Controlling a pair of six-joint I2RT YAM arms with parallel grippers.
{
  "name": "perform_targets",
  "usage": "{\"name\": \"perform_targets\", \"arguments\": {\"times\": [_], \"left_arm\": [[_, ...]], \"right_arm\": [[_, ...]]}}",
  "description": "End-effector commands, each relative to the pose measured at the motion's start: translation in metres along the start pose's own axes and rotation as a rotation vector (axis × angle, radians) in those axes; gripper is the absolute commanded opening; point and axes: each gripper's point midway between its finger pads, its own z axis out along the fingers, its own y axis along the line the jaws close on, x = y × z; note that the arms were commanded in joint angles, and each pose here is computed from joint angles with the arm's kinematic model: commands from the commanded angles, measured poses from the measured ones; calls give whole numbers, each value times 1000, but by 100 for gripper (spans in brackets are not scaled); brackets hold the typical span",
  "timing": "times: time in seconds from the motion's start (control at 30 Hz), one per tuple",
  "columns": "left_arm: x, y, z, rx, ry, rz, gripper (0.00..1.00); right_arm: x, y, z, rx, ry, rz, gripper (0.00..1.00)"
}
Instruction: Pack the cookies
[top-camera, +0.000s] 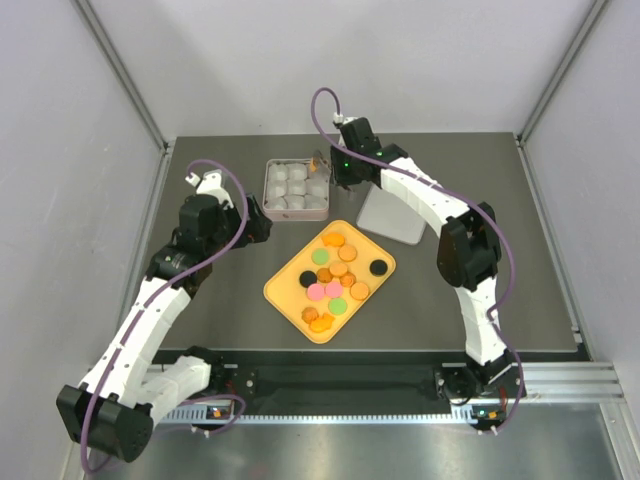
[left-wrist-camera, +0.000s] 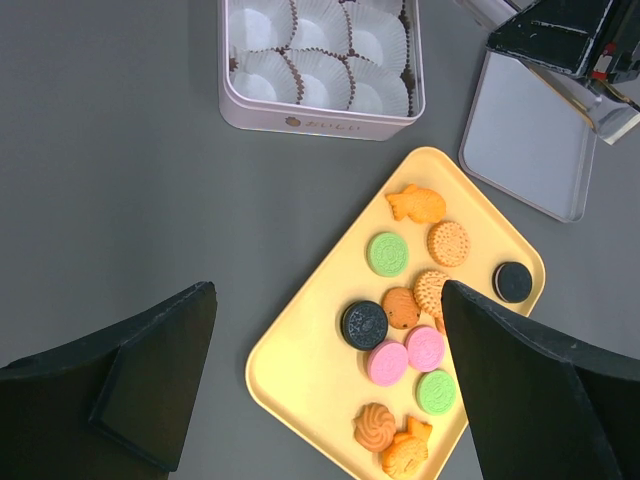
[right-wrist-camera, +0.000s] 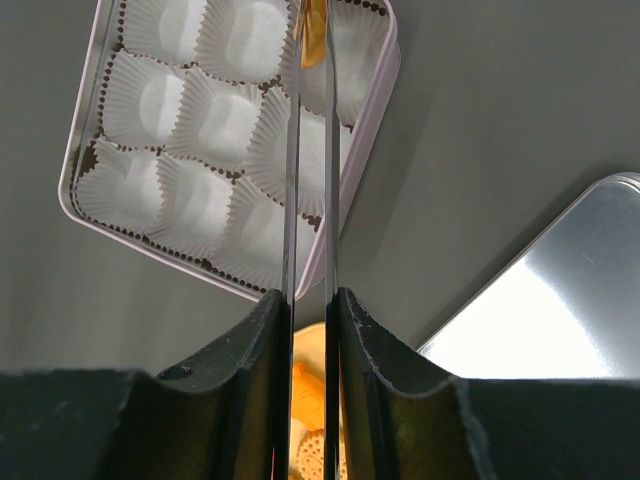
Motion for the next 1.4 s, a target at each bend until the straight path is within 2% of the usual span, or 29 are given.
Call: {"name": "perform_targets", "arguments": {"times": [0.0, 0.27, 0.5, 0.8, 0.93, 1.13, 1.27, 1.37], "left_arm": [[-11, -4, 1, 23, -43, -1, 99], [-8, -8, 0, 47, -32, 1, 99], [-10, -8, -1, 50, -38, 1, 99], [-11, -8, -1, 48, -42, 3, 99], [-11, -8, -2, 49, -43, 4, 99], [-11, -7, -2, 47, -44, 6, 99], [-12, -6, -1, 41, -47, 5, 99], [-12, -6, -2, 40, -46, 7, 99]], "right_arm": [[-7, 9, 2, -6, -42, -15, 12], [-3, 10, 4, 0, -33, -21, 20], [-8, 13, 1, -4, -45, -24, 34], [-21, 16, -13, -3, -73, -31, 37], [-40, 22, -43, -17, -123, -44, 37], [-43, 22, -92, -14, -155, -68, 37], [-16, 23, -120, -26, -130, -83, 36], [22, 36, -145, -67, -88, -127, 35]]}}
